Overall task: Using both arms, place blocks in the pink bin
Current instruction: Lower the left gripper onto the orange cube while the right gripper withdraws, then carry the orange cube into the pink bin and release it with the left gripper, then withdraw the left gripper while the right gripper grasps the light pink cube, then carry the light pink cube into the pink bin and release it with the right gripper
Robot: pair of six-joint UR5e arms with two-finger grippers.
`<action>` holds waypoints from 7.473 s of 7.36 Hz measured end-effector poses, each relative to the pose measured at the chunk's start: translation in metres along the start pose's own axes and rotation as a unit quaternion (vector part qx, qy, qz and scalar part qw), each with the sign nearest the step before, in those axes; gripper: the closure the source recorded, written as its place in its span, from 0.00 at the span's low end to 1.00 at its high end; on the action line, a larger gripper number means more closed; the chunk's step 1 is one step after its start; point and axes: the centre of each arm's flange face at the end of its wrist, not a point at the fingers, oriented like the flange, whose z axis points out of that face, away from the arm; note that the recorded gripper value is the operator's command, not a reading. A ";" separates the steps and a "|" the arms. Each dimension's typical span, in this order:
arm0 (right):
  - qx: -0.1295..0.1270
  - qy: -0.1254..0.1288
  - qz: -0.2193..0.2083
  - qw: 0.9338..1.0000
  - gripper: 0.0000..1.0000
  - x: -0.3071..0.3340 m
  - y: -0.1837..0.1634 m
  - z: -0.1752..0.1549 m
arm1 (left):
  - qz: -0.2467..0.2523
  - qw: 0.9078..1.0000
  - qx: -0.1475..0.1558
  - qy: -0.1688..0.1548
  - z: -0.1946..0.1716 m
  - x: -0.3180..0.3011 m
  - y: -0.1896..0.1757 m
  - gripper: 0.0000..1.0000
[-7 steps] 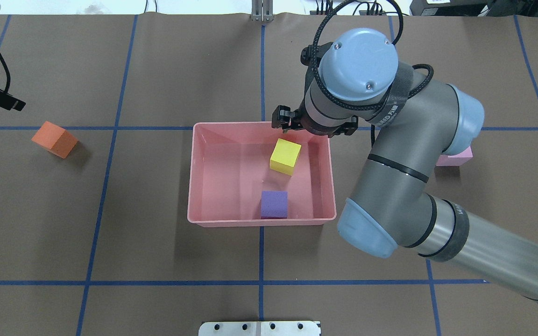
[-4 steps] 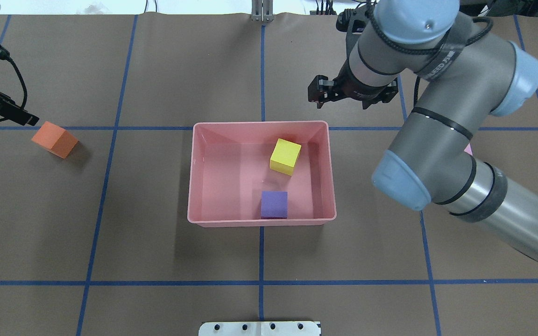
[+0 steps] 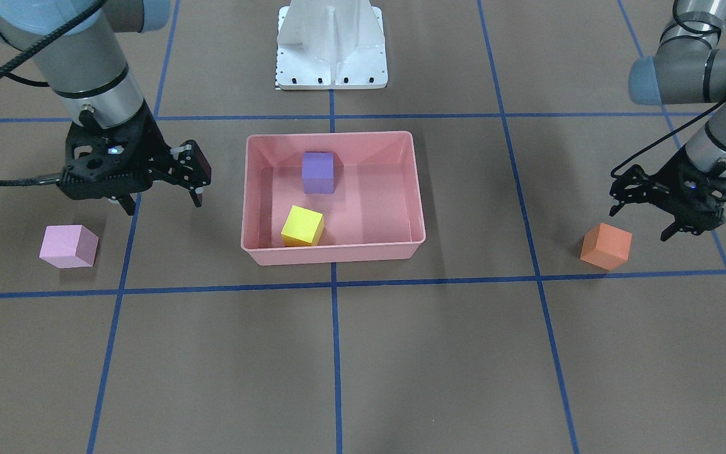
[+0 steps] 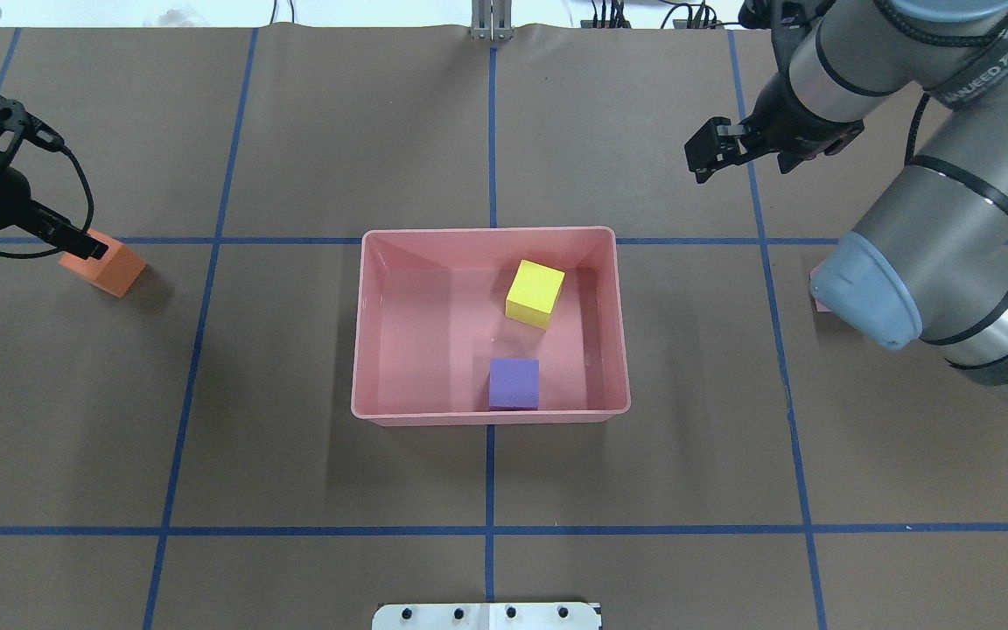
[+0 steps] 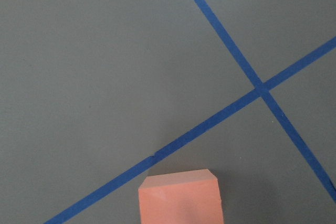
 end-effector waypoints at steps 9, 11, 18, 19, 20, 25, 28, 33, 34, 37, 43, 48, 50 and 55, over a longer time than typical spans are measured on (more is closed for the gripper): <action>-0.004 0.004 -0.006 1.000 0.00 0.015 0.007 0.002 | -0.002 1.000 -0.003 -0.006 0.045 0.014 0.009 1.00; -0.004 0.009 -0.032 0.999 0.00 0.034 0.004 -0.002 | -0.002 1.000 0.005 -0.002 0.006 0.043 -0.013 1.00; -0.045 0.022 -0.117 0.992 0.00 0.202 0.025 0.013 | -0.178 0.982 -0.005 0.060 -0.120 0.391 -0.175 0.00; -0.038 0.015 -0.115 0.993 0.00 0.217 0.036 0.023 | -0.181 0.982 0.000 0.057 -0.116 0.411 -0.174 0.00; -0.031 0.009 -0.101 0.994 0.00 0.229 0.048 0.030 | -0.179 0.982 0.007 0.055 -0.118 0.415 -0.169 0.00; 0.005 -0.020 -0.015 1.000 0.00 0.248 0.114 0.071 | -0.003 0.999 -0.004 -0.033 -0.142 0.212 -0.085 0.00; 0.010 -0.007 0.005 1.000 0.00 0.210 0.117 0.119 | 0.050 0.995 -0.027 -0.080 -0.153 0.095 -0.068 0.00; 0.001 0.008 0.008 1.000 0.00 0.219 0.100 0.169 | 0.052 0.995 -0.029 -0.084 -0.153 0.084 -0.066 0.00; 0.002 0.006 0.007 1.000 0.00 0.222 0.100 0.179 | 0.052 0.995 -0.029 -0.084 -0.153 0.084 -0.066 0.00; 0.006 0.006 0.003 1.000 0.18 0.210 0.098 0.192 | 0.052 0.995 -0.029 -0.083 -0.152 0.086 -0.066 0.00; 0.049 -0.026 0.003 0.998 1.00 0.154 0.075 0.148 | 0.048 0.995 -0.030 -0.083 -0.151 0.087 -0.067 0.00; 0.048 -0.057 0.122 0.990 1.00 -0.038 -0.004 0.001 | -0.044 0.993 -0.041 -0.103 -0.156 0.034 -0.034 0.00; 0.038 -0.069 0.153 0.985 1.00 -0.096 -0.007 -0.016 | -0.059 0.994 -0.041 -0.081 -0.179 -0.004 -0.022 0.00; 0.034 -0.024 0.193 0.980 0.00 -0.243 0.020 0.006 | -0.053 0.996 -0.048 -0.055 -0.188 -0.052 -0.009 0.00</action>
